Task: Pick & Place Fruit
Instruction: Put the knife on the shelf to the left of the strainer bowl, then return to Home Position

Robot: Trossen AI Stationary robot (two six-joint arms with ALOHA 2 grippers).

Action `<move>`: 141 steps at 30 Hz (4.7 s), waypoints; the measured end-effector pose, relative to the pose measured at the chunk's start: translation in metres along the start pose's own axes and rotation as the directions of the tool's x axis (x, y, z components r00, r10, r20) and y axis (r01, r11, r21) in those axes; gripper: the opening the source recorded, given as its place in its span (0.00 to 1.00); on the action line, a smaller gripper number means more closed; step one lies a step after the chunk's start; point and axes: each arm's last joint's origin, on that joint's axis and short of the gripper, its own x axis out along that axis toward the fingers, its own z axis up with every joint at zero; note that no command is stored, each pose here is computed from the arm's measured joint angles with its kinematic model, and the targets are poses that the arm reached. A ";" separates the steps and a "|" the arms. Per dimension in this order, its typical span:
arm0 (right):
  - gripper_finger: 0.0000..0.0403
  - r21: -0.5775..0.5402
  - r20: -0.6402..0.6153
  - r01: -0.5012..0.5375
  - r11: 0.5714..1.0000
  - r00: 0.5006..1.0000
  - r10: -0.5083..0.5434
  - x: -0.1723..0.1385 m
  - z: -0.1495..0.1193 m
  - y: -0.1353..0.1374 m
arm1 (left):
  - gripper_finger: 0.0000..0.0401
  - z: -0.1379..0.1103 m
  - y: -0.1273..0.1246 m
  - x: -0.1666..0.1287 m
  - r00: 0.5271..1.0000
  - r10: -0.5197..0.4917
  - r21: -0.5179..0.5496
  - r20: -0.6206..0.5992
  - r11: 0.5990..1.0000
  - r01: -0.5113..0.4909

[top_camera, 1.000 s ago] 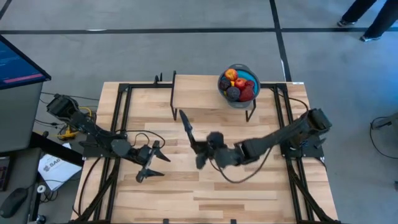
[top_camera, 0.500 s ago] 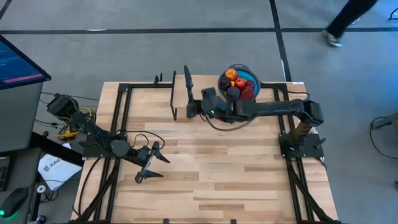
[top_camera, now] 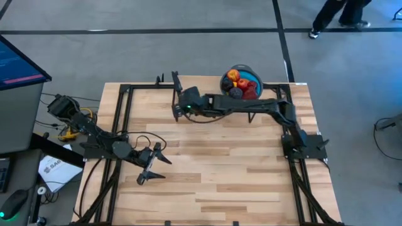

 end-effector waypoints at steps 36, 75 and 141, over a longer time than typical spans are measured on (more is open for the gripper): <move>0.48 0.042 -0.153 0.202 0.979 0.969 -0.193 0.012 0.004 -0.018 | 0.74 -0.003 0.001 0.000 1.000 0.017 0.005 -0.025 1.000 -0.017; 0.32 -0.811 -0.139 -0.308 0.497 0.927 0.348 -0.231 -0.128 0.100 | 0.74 -0.003 0.002 0.000 0.999 0.038 -0.013 -0.021 0.999 -0.039; 0.32 -0.672 -0.058 -0.657 0.341 0.506 0.861 -0.196 -0.182 -0.285 | 0.74 0.051 0.085 -0.106 0.844 0.479 0.087 0.241 0.856 -0.510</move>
